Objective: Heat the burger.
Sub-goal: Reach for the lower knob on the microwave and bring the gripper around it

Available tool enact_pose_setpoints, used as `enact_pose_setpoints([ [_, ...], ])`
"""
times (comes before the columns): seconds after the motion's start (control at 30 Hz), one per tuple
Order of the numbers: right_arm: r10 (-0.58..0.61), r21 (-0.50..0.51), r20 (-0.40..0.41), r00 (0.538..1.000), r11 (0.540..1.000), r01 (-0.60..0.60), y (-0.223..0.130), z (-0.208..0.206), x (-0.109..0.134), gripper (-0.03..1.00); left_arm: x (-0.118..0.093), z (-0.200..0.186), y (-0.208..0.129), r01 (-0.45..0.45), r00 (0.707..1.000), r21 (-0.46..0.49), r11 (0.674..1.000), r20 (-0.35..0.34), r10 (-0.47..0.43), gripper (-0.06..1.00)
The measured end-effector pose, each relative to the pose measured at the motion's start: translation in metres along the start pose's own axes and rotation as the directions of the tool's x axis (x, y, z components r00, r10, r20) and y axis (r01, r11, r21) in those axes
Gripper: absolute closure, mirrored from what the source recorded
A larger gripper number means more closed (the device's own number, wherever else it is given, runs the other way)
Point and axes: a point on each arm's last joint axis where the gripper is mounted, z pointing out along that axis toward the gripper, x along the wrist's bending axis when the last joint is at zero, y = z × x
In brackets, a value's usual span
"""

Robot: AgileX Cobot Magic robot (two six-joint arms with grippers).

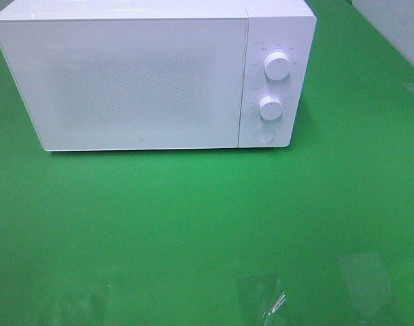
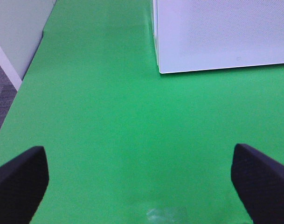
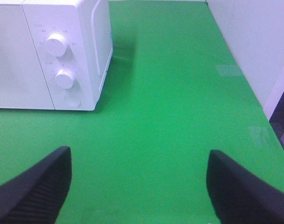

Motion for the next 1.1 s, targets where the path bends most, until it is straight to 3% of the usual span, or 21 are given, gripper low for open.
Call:
enact_pose_setpoints([
  [0.4,-0.014,-0.087,-0.027,1.000,0.996,0.012,0.020,0.047,0.006,0.21,0.000,0.000,0.000,0.000,1.000,0.000,1.000,0.000,0.000,-0.04],
  [0.9,-0.028,-0.076,-0.070,0.997,0.997,0.022,-0.006,0.123,0.015,0.21,0.000,0.000,0.000,0.000,1.000,0.000,1.000,0.000,0.000,-0.04],
  [1.1,-0.027,-0.147,-0.095,0.995,0.989,0.013,-0.003,0.154,0.019,0.21,0.000,0.000,0.000,0.000,1.000,0.000,1.000,0.000,0.000,-0.04],
])
